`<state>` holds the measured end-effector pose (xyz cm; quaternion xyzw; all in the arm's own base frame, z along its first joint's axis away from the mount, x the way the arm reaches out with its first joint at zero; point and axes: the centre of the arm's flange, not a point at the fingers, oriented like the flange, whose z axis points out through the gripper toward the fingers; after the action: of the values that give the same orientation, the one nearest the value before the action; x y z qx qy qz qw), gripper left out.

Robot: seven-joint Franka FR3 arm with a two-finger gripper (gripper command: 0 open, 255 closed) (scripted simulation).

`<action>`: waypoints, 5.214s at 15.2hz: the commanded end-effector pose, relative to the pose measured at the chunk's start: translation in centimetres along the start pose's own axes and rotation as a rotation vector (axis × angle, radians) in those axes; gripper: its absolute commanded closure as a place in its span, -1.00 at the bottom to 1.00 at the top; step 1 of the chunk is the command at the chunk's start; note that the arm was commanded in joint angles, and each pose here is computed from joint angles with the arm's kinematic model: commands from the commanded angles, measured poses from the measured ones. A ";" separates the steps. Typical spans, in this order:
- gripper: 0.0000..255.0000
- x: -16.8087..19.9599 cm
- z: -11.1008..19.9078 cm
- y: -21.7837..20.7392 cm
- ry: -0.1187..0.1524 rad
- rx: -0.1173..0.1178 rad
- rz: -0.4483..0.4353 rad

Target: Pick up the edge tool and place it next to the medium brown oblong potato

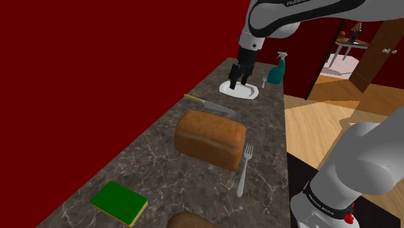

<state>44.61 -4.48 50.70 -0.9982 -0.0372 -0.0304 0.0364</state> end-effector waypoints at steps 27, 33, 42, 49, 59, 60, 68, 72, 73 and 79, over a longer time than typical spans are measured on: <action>-1.00 16.4 19.0 2.1 -0.054 -0.057 -0.362; 1.00 16.4 19.0 2.1 -0.054 -0.057 -0.362; 1.00 16.4 18.5 2.1 -0.054 -0.057 -0.362; 1.00 16.7 14.8 1.8 -0.054 -0.057 -0.362; 1.00 17.0 9.6 1.4 -0.054 -0.057 -0.362; 1.00 17.0 9.1 1.4 -0.054 -0.057 -0.362; 1.00 17.3 4.9 1.1 -0.054 -0.057 -0.362; 1.00 17.4 2.8 0.9 -0.054 -0.057 -0.362; 1.00 17.5 2.3 0.9 -0.054 -0.057 -0.362; 1.00 12.6 2.4 -5.3 -0.054 -0.057 -0.362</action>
<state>57.66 1.14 49.67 -0.9762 -0.2166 -0.0105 0.0011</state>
